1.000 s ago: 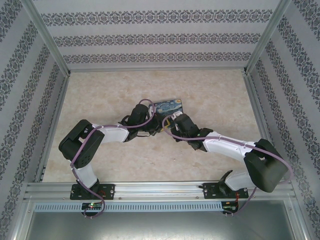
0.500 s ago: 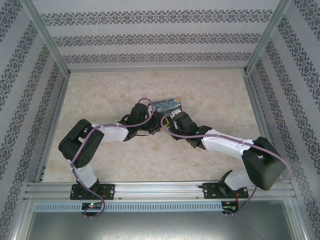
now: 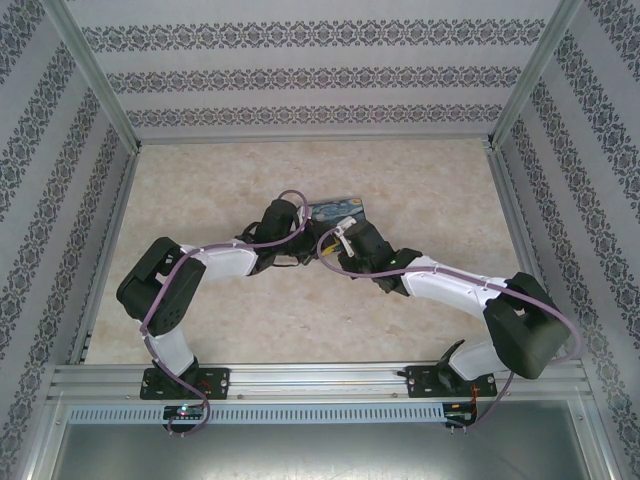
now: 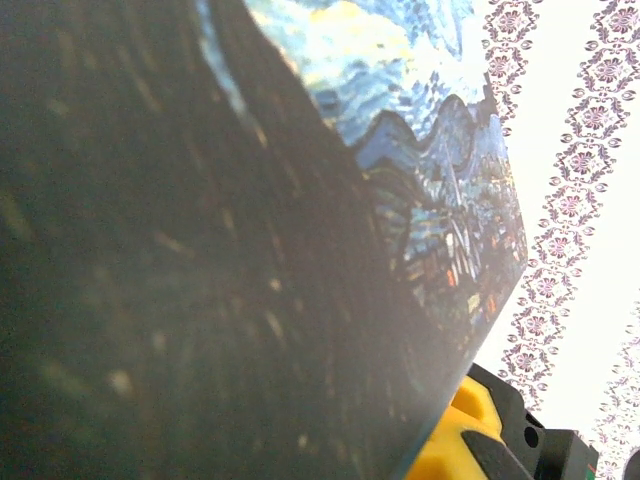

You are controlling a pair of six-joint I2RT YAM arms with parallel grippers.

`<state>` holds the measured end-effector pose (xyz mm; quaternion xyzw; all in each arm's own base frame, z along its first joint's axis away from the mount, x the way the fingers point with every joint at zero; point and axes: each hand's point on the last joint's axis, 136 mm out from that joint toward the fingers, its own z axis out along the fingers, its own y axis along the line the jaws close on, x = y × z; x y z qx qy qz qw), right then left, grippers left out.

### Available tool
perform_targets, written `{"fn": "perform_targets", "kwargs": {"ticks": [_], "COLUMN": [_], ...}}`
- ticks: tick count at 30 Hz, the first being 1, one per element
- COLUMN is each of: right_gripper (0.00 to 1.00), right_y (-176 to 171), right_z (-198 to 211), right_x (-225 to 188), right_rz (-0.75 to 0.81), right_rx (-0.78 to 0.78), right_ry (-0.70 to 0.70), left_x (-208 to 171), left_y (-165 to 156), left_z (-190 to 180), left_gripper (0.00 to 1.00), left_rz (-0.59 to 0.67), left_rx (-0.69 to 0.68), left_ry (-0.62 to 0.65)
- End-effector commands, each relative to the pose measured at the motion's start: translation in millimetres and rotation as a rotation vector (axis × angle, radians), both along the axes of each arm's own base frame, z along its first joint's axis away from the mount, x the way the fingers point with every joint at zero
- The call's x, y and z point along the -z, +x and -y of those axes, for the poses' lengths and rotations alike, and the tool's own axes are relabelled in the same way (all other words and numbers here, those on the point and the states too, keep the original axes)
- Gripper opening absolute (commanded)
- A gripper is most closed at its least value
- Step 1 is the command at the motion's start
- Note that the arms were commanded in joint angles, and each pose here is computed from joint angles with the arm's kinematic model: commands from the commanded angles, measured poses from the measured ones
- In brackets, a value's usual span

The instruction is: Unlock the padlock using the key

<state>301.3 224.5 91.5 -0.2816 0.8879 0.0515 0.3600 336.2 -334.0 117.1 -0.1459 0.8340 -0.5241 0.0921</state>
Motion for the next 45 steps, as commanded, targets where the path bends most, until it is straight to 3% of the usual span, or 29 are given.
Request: {"fn": "perform_targets", "kwargs": {"ticks": [1,13,18,24,28,40,45], "right_gripper": [0.25,0.08,0.02,0.0,0.08,0.48,0.5], "right_y": [24,27,24,23,20,1,-6], "right_z": [-31,-41,-41,-35,-27,-15,-21], "right_x": [-45,-56,-64,-73,-78,-92,-100], "right_rz": [0.134,0.106,0.068,0.008,-0.014,-0.124,-0.167], "right_rx": [-0.042,-0.07,-0.073,-0.066,-0.06,-0.123,-0.16], "right_ry": [0.105,0.178,0.268,0.384,0.435,0.599,0.654], "left_x": [-14,-10,-11,-8,-8,-14,-16], "left_y": [-31,-35,-35,-36,-34,-30,-27], "left_z": [20,21,21,20,19,11,8], "left_gripper": [0.0,0.0,0.0,0.0,0.0,0.0,0.0], "left_rz": [-0.02,-0.03,-0.026,-0.034,-0.039,-0.074,-0.075], "left_rx": [0.182,0.21,0.217,0.214,0.204,0.206,0.208], "left_ry": [-0.053,-0.045,-0.046,-0.039,-0.036,-0.015,-0.007]}}
